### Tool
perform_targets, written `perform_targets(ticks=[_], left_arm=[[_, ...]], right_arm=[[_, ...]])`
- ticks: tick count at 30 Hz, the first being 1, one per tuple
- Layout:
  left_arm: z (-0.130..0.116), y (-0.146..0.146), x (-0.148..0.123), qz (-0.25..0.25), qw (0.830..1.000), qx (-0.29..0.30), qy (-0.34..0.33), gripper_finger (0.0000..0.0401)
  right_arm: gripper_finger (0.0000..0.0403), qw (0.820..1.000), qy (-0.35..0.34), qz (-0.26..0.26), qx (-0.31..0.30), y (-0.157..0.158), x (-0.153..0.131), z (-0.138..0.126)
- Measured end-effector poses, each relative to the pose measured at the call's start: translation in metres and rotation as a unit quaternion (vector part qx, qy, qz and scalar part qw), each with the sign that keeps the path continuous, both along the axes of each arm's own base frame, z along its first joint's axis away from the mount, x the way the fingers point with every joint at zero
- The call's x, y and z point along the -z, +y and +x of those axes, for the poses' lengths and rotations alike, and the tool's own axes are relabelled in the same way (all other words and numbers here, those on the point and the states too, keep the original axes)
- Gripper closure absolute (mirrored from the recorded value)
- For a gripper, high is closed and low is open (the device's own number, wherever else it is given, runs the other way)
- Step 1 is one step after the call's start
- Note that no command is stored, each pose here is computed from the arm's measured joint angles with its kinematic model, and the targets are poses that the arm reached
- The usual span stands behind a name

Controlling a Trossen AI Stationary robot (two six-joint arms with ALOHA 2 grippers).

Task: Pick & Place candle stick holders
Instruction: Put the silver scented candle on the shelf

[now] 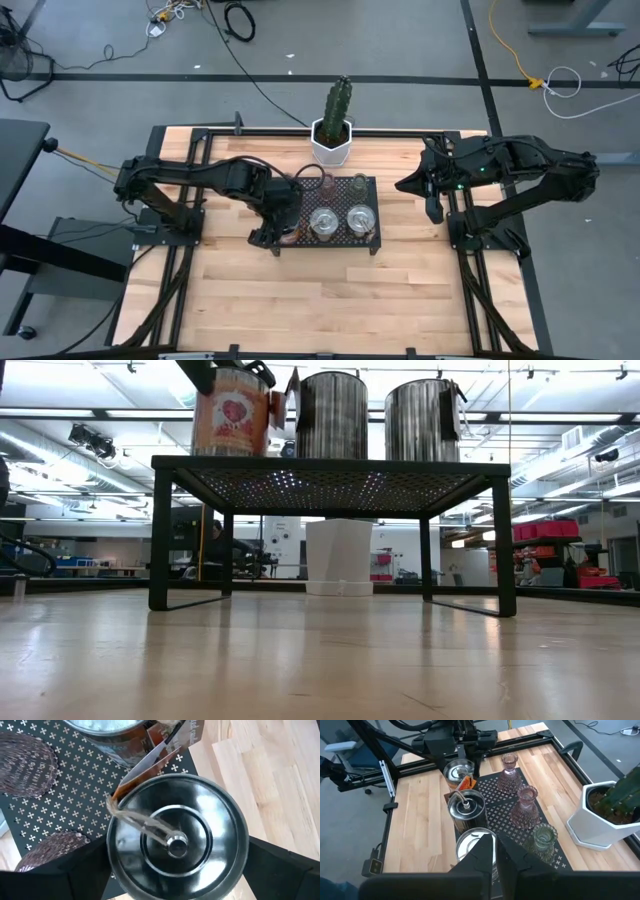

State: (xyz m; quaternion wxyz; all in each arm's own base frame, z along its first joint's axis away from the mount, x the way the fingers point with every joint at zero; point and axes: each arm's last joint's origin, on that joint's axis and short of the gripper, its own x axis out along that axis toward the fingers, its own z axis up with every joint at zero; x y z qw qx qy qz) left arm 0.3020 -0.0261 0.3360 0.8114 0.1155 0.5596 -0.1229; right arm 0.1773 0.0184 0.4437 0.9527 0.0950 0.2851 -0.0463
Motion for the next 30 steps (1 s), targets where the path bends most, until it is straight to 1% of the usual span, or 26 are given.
perform_targets(ticks=[30], left_arm=[[-0.0003,0.0003,0.0001,0.006,1.000,-0.001,0.001,0.0007]], right_arm=[[0.0380,1.000,0.000,0.000,0.000,0.0001,0.0000,0.0000]])
